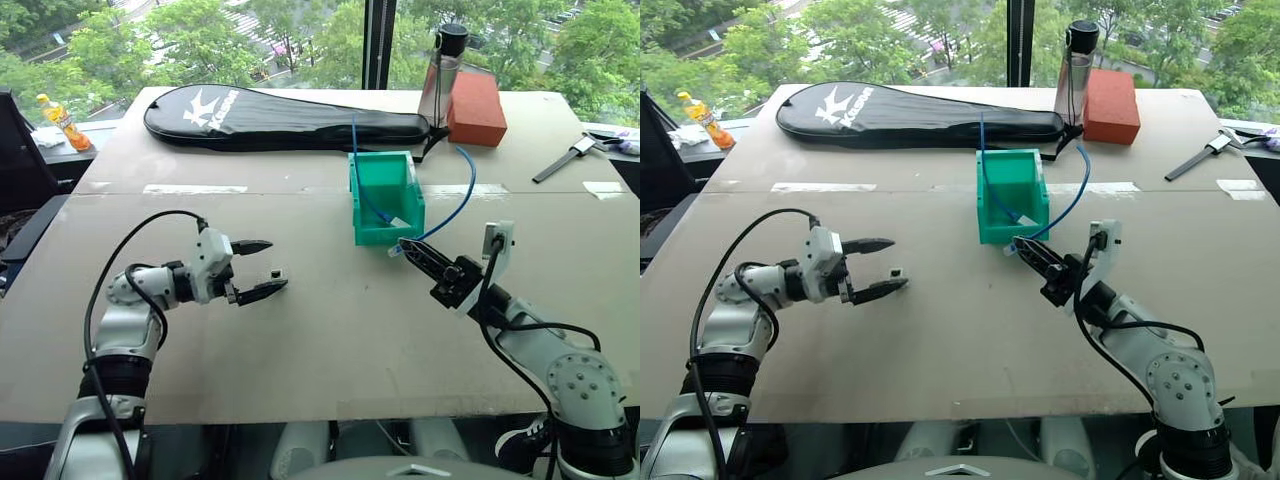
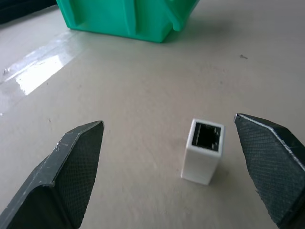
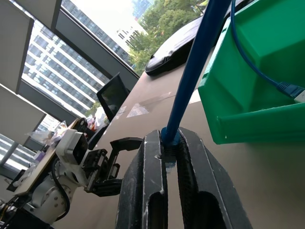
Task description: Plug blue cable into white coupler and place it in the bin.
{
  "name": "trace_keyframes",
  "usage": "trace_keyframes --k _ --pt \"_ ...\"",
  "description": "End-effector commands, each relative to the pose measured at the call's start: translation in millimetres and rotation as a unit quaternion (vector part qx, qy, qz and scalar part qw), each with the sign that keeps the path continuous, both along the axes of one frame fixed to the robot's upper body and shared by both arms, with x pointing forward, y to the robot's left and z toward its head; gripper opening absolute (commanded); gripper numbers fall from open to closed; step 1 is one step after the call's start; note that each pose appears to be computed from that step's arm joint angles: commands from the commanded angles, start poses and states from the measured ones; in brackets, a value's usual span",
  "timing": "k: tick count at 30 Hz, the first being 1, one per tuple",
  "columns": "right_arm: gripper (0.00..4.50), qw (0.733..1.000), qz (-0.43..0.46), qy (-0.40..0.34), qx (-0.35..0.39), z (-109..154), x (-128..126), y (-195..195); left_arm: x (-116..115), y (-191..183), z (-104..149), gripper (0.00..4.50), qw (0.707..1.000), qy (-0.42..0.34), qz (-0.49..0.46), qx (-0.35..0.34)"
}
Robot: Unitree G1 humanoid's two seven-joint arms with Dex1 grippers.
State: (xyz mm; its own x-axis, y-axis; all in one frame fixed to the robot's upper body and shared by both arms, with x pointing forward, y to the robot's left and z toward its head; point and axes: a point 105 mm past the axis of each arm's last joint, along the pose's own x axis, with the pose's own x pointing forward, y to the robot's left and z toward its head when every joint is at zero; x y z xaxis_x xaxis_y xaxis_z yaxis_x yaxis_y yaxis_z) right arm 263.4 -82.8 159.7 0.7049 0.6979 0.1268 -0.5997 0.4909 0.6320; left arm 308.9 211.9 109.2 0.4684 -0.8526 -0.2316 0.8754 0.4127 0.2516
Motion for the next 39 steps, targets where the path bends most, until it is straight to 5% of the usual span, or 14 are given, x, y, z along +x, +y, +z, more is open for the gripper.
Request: trace_keyframes --k 1,10,18,24,39 --pt "0.00 1.000 0.000 -0.024 0.002 13 -6 -2 -2 -5 1 4.09 0.999 -0.010 -0.027 0.018" --pt "0.00 1.000 -0.005 -0.022 -0.001 13 -9 -4 -6 0 -5 0.43 0.999 -0.001 -0.030 0.029" --pt "0.00 1.000 -0.003 -0.024 -0.004 13 -8 -4 -9 -6 -1 0.43 0.999 0.008 -0.035 0.002" --pt "0.00 0.996 0.007 -0.065 -0.056 20 -8 -4 -13 -47 16 0.43 0.995 0.030 -0.073 -0.057" --pt "0.00 0.922 0.165 -0.218 -0.273 26 -3 17 -2 -146 3 0.43 0.980 -0.006 -0.200 -0.016"
